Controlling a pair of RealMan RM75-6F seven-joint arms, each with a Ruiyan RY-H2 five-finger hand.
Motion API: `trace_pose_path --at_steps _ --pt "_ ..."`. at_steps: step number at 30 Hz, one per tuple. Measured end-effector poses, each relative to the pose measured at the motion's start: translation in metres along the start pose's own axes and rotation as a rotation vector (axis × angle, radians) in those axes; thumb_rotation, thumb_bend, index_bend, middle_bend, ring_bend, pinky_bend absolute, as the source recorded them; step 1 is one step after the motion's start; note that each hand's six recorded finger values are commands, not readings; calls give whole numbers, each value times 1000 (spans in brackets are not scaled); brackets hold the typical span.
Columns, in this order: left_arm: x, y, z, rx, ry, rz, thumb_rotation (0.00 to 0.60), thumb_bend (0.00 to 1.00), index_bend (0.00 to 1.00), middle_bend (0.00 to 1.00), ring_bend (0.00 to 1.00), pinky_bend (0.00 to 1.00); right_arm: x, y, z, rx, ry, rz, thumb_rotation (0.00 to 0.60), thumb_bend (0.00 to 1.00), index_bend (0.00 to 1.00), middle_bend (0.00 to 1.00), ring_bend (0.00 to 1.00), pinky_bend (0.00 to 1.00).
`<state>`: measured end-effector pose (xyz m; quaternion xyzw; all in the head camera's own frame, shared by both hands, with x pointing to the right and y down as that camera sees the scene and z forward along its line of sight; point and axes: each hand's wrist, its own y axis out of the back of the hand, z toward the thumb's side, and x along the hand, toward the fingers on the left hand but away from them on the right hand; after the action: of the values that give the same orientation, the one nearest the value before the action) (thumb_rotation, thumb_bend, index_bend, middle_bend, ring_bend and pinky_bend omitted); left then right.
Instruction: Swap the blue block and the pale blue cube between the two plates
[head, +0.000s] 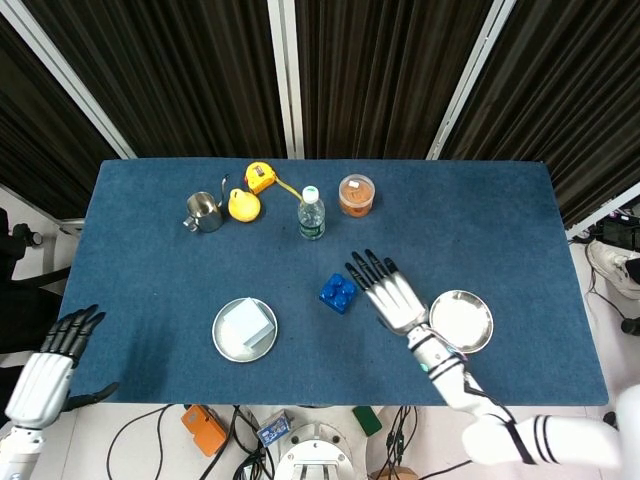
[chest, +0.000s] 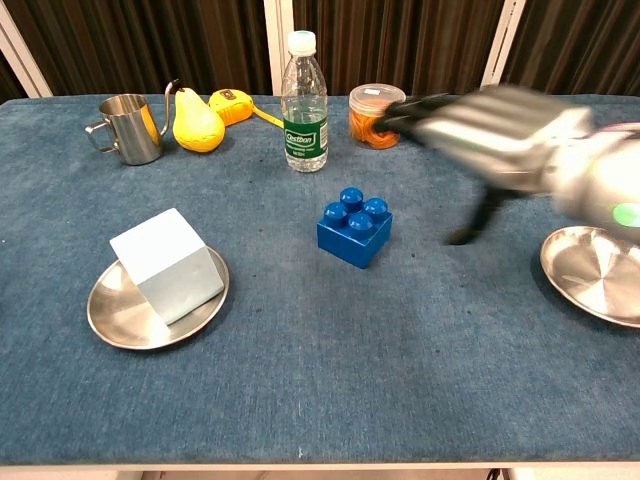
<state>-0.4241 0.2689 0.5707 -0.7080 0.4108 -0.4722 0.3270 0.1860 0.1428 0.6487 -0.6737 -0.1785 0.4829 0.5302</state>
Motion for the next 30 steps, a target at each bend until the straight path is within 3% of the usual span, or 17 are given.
trace_pose_path --at_steps 2,6,10,13,16,22,30 --pt "9 -9 15 -28 -69 -39 600 83 1 0 0 113 33 2 -19 9 -28 -43 600 250 0 0 0 7" --pt "29 -28 41 -67 -132 -129 600 91 0 0 0 113 109 -1 -55 -20 -115 -108 600 250 0 0 0 0" --pt "57 -53 77 -82 -167 -219 600 90 1 0 0 113 184 -18 -87 -121 -240 -100 600 251 0 0 0 0" --pt "77 -71 100 -93 -174 -269 600 89 0 0 0 111 216 -26 -102 -151 -270 -86 600 250 0 0 0 0" --pt "97 -83 116 -83 -172 -288 600 88 1 0 0 91 232 -26 -110 -149 -286 -79 600 250 0 0 0 0" --pt "126 -100 143 -30 -160 -268 600 69 0 0 0 86 231 -27 -115 -149 -301 -63 600 250 0 0 0 0" --pt "149 -125 156 5 -98 -300 600 53 0 0 0 98 232 -27 -119 -165 -303 -46 600 250 0 0 0 0"
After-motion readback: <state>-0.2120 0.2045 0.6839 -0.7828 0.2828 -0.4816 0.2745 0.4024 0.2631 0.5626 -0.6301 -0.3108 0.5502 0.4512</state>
